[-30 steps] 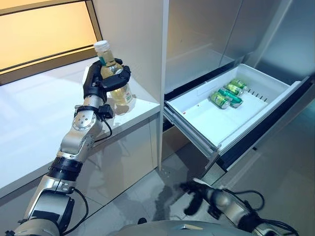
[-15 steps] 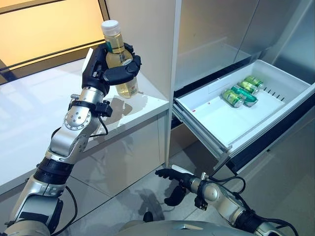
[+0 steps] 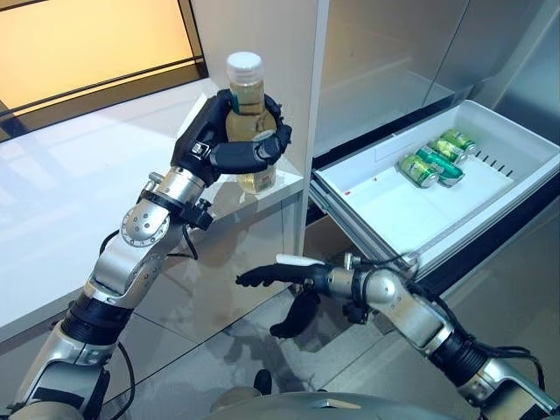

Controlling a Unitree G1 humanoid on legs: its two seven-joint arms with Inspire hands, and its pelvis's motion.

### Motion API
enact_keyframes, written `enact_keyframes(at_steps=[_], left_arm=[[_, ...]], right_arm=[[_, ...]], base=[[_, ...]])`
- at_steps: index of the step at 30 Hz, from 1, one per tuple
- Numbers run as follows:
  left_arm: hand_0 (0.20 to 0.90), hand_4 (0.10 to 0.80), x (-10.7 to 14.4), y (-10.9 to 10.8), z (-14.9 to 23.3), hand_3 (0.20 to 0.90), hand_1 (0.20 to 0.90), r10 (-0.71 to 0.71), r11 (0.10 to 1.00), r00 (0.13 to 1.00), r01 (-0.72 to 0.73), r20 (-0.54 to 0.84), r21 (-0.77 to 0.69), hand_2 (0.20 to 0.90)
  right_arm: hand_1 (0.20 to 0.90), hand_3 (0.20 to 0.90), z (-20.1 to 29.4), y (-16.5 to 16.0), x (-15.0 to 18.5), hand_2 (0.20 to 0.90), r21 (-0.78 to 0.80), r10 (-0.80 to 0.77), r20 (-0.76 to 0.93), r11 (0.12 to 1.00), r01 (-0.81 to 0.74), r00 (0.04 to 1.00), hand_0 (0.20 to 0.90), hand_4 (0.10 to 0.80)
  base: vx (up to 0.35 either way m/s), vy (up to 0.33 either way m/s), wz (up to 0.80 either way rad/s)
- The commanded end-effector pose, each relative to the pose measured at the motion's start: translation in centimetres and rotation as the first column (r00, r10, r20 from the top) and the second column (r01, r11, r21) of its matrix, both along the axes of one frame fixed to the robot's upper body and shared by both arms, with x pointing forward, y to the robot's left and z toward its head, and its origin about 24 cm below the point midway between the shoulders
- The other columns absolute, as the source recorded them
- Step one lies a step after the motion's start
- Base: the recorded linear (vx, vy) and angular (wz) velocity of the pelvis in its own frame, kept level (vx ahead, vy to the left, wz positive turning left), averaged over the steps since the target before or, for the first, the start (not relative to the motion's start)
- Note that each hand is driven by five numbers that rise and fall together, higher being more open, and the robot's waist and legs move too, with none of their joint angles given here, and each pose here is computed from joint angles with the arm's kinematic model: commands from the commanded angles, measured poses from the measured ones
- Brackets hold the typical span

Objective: Put drinks into fridge and close the fridge

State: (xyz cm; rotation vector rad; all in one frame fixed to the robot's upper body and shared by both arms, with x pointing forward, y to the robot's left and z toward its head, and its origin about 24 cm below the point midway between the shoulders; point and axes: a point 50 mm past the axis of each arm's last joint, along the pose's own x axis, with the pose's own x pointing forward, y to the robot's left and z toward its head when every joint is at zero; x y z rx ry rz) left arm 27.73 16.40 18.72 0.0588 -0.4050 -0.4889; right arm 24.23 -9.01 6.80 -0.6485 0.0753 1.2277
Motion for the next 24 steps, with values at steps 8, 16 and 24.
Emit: enact_keyframes(at_steps=[8, 16, 24], left_arm=[[0.300, 0.100, -3.6, 1.6, 7.2, 0.200, 0.300, -0.093, 0.982, 0.884, 0.156, 0.459, -0.103, 0.300], [0.300, 0.100, -4.6, 3.8, 8.3, 0.200, 0.300, -0.016, 0.983, 0.835, 0.114, 0.549, -0.145, 0.300], [0.300, 0.100, -5.4, 5.3, 8.6, 0.200, 0.300, 0.053, 0.987, 0.801, 0.047, 0.597, -0.152, 0.300]], right_arm=[[0.900, 0.900, 10.3, -0.5, -0.7, 0.900, 0.499, 0.232, 0.063, 0.835, -0.231, 0.971, 0.900, 0.800], [0.900, 0.900, 11.1, -3.6, -0.1, 0.900, 0.624, 0.073, 0.075, 0.775, -0.104, 0.995, 0.900, 0.800], [0.900, 0.900, 10.4, -7.7, 1.1, 0.900, 0.640, -0.246, 0.030, 0.749, 0.171, 0.969, 0.900, 0.800]], base=[[0.000, 0.000, 0.00], [0.000, 0.000, 0.00], [0.000, 0.000, 0.00]])
